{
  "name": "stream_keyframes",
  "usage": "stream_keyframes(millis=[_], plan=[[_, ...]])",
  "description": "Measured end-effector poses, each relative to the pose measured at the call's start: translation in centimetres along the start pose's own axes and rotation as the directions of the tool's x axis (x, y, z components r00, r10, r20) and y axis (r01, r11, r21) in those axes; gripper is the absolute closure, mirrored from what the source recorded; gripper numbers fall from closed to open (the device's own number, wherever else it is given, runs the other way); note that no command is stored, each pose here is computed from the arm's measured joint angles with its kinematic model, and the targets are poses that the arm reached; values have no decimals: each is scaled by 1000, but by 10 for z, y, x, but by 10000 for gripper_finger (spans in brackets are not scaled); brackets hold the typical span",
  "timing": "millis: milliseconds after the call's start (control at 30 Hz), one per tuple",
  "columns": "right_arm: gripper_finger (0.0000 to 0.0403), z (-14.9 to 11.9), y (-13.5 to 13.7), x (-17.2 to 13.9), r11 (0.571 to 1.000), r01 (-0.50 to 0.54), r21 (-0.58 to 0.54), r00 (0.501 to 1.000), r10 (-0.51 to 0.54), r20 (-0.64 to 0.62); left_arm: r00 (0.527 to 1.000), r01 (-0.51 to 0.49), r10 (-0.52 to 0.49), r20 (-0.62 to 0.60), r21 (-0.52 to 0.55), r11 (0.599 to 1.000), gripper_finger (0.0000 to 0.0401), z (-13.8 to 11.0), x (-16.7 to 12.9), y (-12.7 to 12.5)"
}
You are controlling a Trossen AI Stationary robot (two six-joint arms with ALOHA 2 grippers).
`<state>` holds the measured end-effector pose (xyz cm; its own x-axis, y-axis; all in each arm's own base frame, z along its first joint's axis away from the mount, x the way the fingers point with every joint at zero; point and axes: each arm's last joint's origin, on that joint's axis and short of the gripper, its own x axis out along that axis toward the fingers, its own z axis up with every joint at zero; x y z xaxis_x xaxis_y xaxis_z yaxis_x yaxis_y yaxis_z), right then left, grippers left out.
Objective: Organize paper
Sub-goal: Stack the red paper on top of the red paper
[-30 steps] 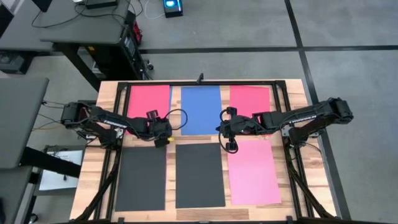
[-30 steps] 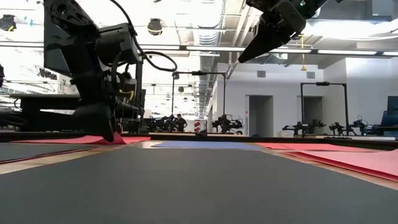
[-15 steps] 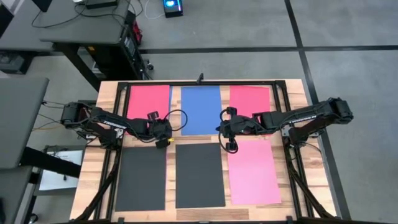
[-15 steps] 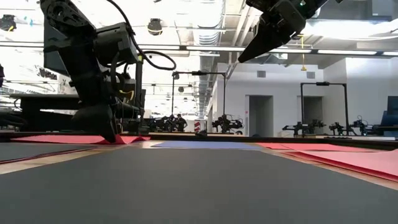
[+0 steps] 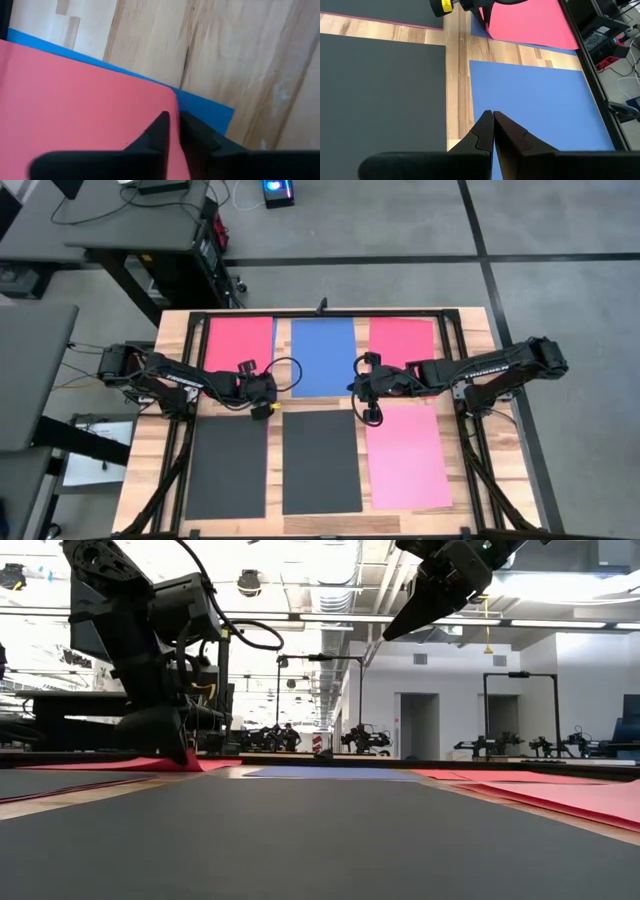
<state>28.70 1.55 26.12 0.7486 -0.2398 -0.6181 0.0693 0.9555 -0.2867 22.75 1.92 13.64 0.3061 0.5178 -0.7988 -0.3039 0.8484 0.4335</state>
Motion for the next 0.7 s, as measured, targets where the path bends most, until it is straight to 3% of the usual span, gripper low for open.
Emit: stream_keyframes(millis=[233, 400, 700], plan=[[403, 1, -1, 0, 1000, 10, -4, 1000, -10, 9, 1000, -7, 6, 16, 38, 999, 401, 12, -7, 2], [400, 3, -8, 11, 999, 37, 28, 985, -41, 170, 1000, -6, 6, -2, 67, 998, 401, 21, -15, 4], [325, -18, -33, 107, 996, -29, -89, 961, 53, 272, 1000, -6, 9, -28, 99, 995, 401, 35, -32, 6]])
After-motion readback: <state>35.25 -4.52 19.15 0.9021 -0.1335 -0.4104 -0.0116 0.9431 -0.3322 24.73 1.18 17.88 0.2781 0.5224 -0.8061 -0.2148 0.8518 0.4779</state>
